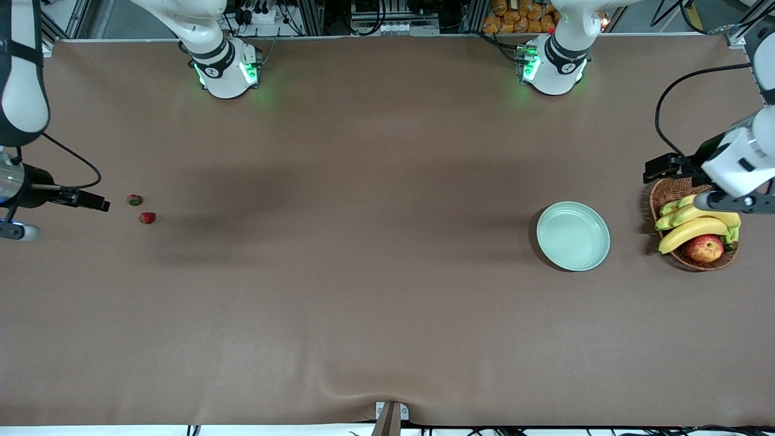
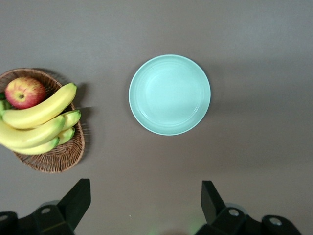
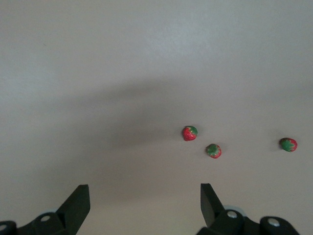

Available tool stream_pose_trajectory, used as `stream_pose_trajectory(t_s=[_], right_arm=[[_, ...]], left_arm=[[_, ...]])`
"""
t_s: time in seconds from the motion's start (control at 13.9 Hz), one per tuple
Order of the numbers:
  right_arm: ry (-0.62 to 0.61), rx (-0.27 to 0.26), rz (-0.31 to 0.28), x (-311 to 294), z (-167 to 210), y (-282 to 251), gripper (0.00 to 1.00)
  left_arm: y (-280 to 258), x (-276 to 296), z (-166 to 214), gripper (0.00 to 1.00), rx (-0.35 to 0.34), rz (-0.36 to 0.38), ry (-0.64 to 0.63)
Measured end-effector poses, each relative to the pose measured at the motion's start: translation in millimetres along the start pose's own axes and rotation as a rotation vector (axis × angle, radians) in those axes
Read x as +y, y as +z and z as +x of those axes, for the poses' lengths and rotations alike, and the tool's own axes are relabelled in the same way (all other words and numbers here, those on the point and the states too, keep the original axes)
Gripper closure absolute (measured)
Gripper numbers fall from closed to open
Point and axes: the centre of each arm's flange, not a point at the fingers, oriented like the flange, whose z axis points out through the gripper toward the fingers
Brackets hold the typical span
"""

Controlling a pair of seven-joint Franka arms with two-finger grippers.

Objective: Collect all strawberries into plate
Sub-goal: 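Reach the right gripper to a strawberry while the left gripper moves over the plate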

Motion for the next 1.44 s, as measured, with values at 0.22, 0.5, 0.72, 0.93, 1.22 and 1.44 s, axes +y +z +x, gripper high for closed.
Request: stream_pose_trajectory(t_s=[0.22, 0.5, 0.72, 0.93, 1.22, 1.44], right_arm=[[-0.043, -0.017, 0.002, 6.2, -4.4, 42.2, 0.0], [-0.069, -0.023, 0.013, 32.8, -7.8, 93.5, 0.0], [-0.097, -0.01, 0.022, 61.8, -0.5, 138.6, 0.0], [-0.136, -0.006, 0.035, 93.6, 9.0, 187.9, 0.0], [-0.159, -0.046, 0.052, 94.4, 13.0, 232.3, 0.02], [-0.186, -0.065, 0.041, 89.6, 14.5, 248.6, 0.06]], left_arm=[[37.3, -0.5, 2.4, 0.0, -0.003, 0.027, 0.096], [60.8, -1.8, 3.7, 0.0, -0.009, 0.068, 0.329], [89.6, -14.8, 4.1, 0.0, -0.001, 0.068, 0.493], [122.0, -28.6, 6.5, 0.0, 0.013, 0.073, 0.684], [149.2, -56.7, 11.7, 0.0, -0.019, 0.11, 0.872], [165.0, -63.2, 18.5, 0.0, -0.045, 0.152, 1.017]])
